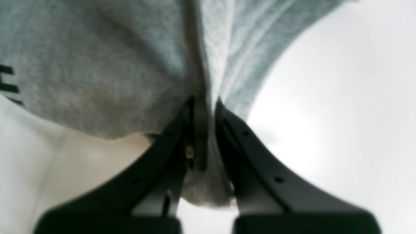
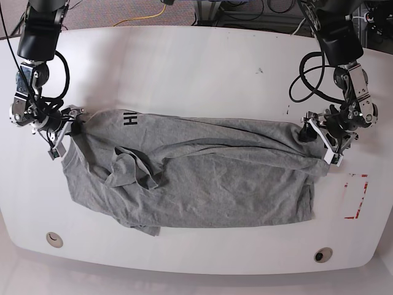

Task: Layout the t-shirt on the table in an organized manner, then fold the t-shirt properly
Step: 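Drag the shirt with both grippers toward the robot's base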

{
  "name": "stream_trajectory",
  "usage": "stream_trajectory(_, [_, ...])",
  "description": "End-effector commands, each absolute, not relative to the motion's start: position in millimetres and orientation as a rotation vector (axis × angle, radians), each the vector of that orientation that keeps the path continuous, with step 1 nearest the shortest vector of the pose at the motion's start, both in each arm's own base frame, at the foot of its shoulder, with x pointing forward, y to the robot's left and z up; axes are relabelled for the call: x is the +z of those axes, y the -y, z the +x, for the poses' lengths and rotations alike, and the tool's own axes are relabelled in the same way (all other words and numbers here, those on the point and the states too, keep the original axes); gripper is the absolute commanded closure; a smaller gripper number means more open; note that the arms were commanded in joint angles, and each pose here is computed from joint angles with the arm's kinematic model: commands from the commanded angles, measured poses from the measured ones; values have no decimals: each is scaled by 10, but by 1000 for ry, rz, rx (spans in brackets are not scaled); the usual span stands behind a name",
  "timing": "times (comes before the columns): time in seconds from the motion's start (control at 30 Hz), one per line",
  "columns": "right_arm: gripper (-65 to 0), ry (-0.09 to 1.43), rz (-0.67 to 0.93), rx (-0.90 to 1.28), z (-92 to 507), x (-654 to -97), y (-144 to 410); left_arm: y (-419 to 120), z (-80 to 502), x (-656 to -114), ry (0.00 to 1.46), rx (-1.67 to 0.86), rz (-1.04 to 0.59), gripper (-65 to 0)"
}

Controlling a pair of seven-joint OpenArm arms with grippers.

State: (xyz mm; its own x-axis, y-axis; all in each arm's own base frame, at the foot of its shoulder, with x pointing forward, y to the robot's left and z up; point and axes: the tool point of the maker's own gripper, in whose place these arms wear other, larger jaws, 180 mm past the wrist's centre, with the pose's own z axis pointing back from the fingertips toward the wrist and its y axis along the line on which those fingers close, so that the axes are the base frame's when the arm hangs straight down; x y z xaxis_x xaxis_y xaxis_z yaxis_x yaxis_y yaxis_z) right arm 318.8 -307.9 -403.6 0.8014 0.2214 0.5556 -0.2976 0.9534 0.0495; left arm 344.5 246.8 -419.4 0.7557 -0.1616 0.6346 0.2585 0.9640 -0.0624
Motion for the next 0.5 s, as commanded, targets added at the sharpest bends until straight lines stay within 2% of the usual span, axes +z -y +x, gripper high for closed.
stream_trajectory(0.0, [-5, 645, 110, 264, 3320, -3813, 3232, -2517, 3403, -4224, 639, -241, -128, -361])
stream_trajectory(0.07, [-5, 651, 107, 253, 3319, -3797, 3265, -2525, 3396, -4228, 637, -241, -127, -292])
stream_trajectory(0.17, [-5, 649, 99, 244, 3290, -3799, 3310, -2544, 3380, -4235, 634, -237, -125, -144])
stream_trajectory(0.3, [-5, 641, 99, 239, 3246, -3824, 3330, -2547, 3291, -4295, 614, -241, -122, -6])
stream_trajectory(0.47, [-5, 627, 88, 241, 3196, -3837, 3381, -2551, 3207, -4355, 580, -243, -121, -6])
